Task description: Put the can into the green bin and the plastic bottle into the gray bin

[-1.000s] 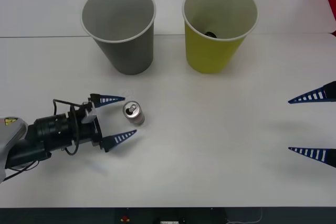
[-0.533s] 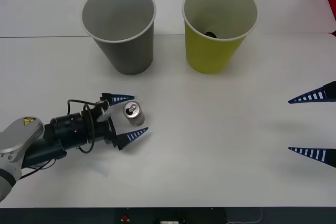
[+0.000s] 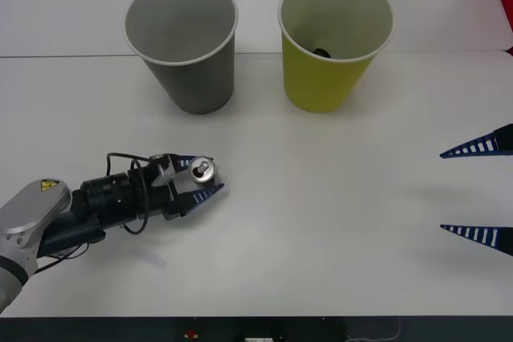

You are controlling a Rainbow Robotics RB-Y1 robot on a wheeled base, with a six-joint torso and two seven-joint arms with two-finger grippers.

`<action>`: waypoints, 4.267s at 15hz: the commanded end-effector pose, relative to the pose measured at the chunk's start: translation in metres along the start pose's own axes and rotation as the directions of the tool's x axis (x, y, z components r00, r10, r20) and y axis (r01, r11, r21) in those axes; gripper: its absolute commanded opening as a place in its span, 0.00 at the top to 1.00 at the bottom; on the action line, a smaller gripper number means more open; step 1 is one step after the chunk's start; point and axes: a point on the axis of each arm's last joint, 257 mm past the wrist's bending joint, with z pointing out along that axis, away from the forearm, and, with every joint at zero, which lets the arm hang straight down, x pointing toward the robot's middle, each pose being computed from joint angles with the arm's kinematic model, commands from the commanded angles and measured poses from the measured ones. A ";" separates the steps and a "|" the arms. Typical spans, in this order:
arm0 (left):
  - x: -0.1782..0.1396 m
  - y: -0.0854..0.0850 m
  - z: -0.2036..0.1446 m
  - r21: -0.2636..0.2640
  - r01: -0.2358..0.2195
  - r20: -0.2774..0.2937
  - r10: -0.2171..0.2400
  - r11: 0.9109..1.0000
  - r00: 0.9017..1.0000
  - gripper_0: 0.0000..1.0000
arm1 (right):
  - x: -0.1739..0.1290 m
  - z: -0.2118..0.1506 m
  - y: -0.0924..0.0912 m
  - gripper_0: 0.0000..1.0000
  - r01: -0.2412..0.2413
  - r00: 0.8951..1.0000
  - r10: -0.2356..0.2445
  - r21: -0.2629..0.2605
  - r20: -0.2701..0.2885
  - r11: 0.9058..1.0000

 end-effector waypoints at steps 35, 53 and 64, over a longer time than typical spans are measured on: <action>-0.221 -0.032 -0.015 -0.042 0.224 -0.286 -0.227 0.974 0.931 1.00 | 0.000 0.000 0.000 0.00 0.000 1.000 0.000 0.000 0.000 1.000; -0.337 0.069 0.116 -0.083 0.071 -0.300 -0.093 0.994 0.949 1.00 | 0.000 0.000 0.000 0.00 0.000 1.000 0.000 0.000 0.000 1.000; -0.336 0.097 0.204 -0.151 0.036 -0.272 -0.076 0.988 0.959 1.00 | 0.000 0.000 0.000 0.00 0.000 1.000 0.000 0.000 0.000 1.000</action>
